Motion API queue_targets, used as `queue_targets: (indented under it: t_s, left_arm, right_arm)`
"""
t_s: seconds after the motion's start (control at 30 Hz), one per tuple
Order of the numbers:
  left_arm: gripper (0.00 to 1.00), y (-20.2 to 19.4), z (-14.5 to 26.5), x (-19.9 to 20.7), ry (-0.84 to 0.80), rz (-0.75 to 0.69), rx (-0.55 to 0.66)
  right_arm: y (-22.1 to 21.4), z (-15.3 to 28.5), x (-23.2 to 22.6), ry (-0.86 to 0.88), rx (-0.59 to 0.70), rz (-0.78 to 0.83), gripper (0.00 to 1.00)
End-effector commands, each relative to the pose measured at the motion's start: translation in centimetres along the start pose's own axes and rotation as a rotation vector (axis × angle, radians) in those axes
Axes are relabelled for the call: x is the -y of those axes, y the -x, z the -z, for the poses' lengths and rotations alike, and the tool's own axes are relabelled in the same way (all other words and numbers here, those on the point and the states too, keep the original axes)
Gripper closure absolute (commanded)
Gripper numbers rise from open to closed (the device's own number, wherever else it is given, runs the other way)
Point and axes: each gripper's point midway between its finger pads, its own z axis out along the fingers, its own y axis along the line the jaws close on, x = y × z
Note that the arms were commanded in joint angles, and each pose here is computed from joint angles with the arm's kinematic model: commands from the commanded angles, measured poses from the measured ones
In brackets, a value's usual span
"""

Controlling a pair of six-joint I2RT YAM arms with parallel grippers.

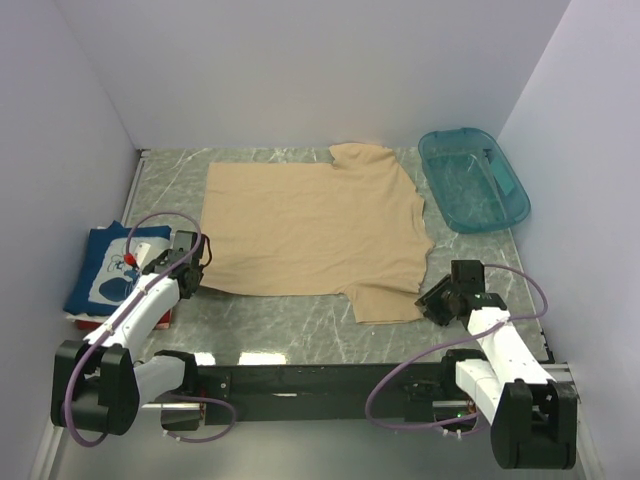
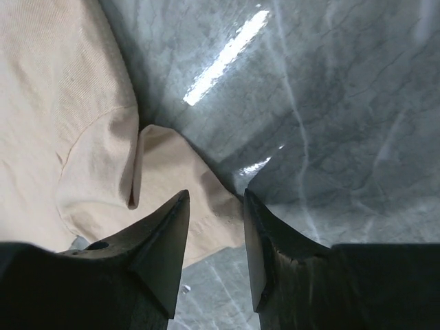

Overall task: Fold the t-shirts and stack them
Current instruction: Fold the tshirt

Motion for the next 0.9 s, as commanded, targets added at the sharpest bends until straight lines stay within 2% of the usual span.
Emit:
queue_targets:
  t_s: [0.0,0.13,0.23,0.27,0.33,0.57,0.87]
  left_arm:
    - [0.99,0.8,0.3,1.2,-0.032,0.014,0.016]
    - [0.99,0.9,0.4,1.2,-0.031,0.014,0.019]
    - [0.99,0.9,0.5,1.3,-0.031,0.012,0.018]
    - [0.99,1.0,0.5,1.3,-0.032,0.015,0.019]
    - [0.99,1.0,0.5,1.2,-0.029,0.012,0.018]
    - [0.99,1.4,0.9,0.6,-0.012,0.008,0.034]
    - [0.99,1.6,1.5,-1.2,0.003,0.022,0.047]
  right_arm:
    - [-1.5,-0.4,0.7,-0.025,-0.055,-0.005,0.55]
    - [-2.3,-0.6,-0.2,0.005,-0.085,0.030,0.62]
    - [-2.4,-0.7,-0.6,0.015,-0.097,0.048,0.78]
    - [-2.3,-0.7,-0.7,0.017,-0.099,0.058,0.91]
    - [-2.3,-0.7,-0.8,0.014,-0.102,0.069,1.00]
    - [-1.5,1.0,-1.9,0.093,-0.040,0.106,1.00]
    - [0.3,7.5,-3.8,0.240,0.130,0.133,1.00]
